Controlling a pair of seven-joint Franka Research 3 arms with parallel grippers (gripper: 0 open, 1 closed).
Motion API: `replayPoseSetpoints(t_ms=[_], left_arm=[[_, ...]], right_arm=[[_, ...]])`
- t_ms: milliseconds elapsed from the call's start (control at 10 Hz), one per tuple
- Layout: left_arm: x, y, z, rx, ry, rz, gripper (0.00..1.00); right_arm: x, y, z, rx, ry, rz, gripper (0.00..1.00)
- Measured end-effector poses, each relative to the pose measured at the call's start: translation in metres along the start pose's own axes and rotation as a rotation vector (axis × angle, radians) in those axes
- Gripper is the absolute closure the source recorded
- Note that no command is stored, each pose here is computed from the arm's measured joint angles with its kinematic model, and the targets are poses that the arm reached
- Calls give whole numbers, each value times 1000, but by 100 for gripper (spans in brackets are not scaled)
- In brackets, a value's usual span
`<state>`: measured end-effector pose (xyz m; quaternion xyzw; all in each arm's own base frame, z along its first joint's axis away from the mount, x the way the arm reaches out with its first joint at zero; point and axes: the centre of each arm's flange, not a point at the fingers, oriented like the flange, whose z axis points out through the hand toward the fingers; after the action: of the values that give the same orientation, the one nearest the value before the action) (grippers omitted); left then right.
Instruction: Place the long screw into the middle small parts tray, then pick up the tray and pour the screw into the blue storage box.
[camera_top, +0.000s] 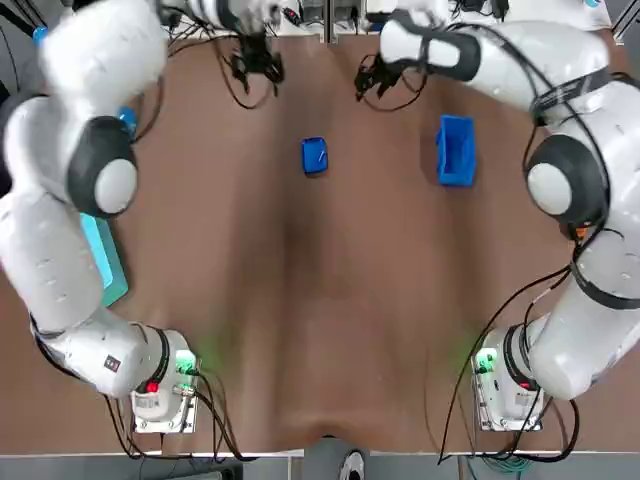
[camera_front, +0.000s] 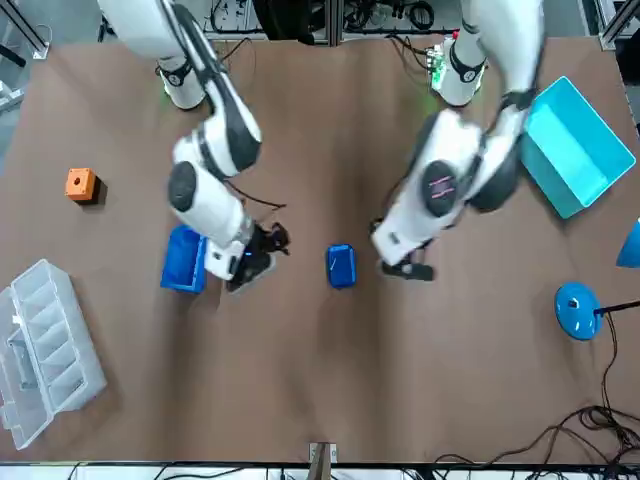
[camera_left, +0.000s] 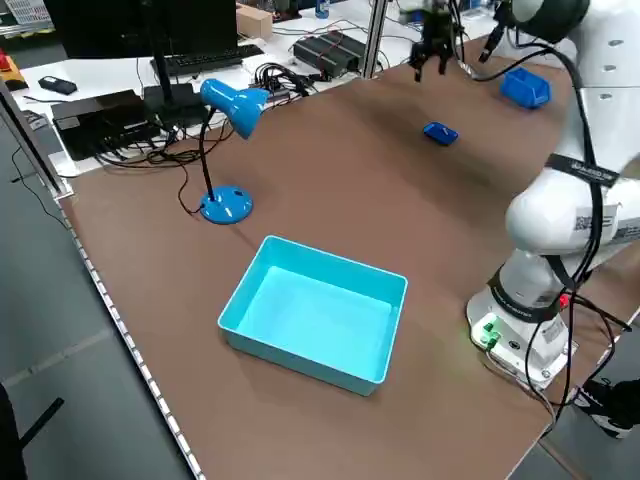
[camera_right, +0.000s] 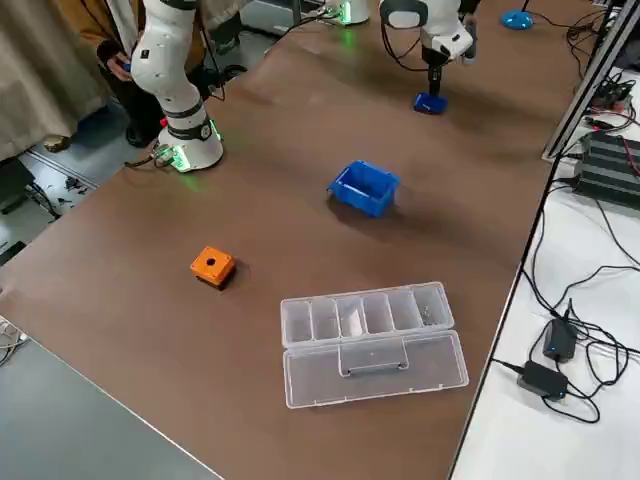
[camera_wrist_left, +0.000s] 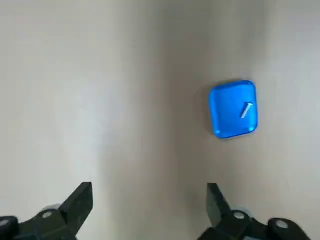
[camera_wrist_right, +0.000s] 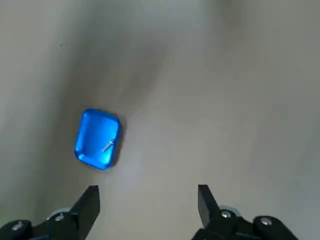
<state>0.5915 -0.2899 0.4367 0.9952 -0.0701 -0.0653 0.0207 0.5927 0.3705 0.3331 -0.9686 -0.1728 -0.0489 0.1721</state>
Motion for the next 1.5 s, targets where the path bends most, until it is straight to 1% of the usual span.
replayPoseSetpoints(t_ms=[100,300,400,500,600,800,900,1100,1200,1500], left_arm=[[-11,-33,-29,-7,19,-23,0],[-36,-97,-78,-15,26,-89,0],[-44,-125,-96,-13,45,-110,0],[-52,-153,-112,-13,71,-120,0],[-61,-182,-125,-14,84,-112,0],[-84,-225,-142,-12,89,-95,1],[-93,-238,-150,-10,91,-82,0],[-104,-244,-155,36,62,-71,0],[-107,-243,-158,51,62,-70,0],[-113,-248,-164,52,62,-80,0]], right_arm=[[-3,-11,32,9,24,15,18],[-17,-25,93,47,48,117,21],[-24,-34,112,79,41,173,24],[-30,-39,124,112,28,223,30],[-33,-42,133,133,16,255,33],[-41,-53,153,137,2,260,41],[-44,-55,162,132,4,266,48],[-47,-53,173,125,2,278,51],[-48,-52,176,122,-1,282,52],[-48,-50,178,121,-2,290,53]])
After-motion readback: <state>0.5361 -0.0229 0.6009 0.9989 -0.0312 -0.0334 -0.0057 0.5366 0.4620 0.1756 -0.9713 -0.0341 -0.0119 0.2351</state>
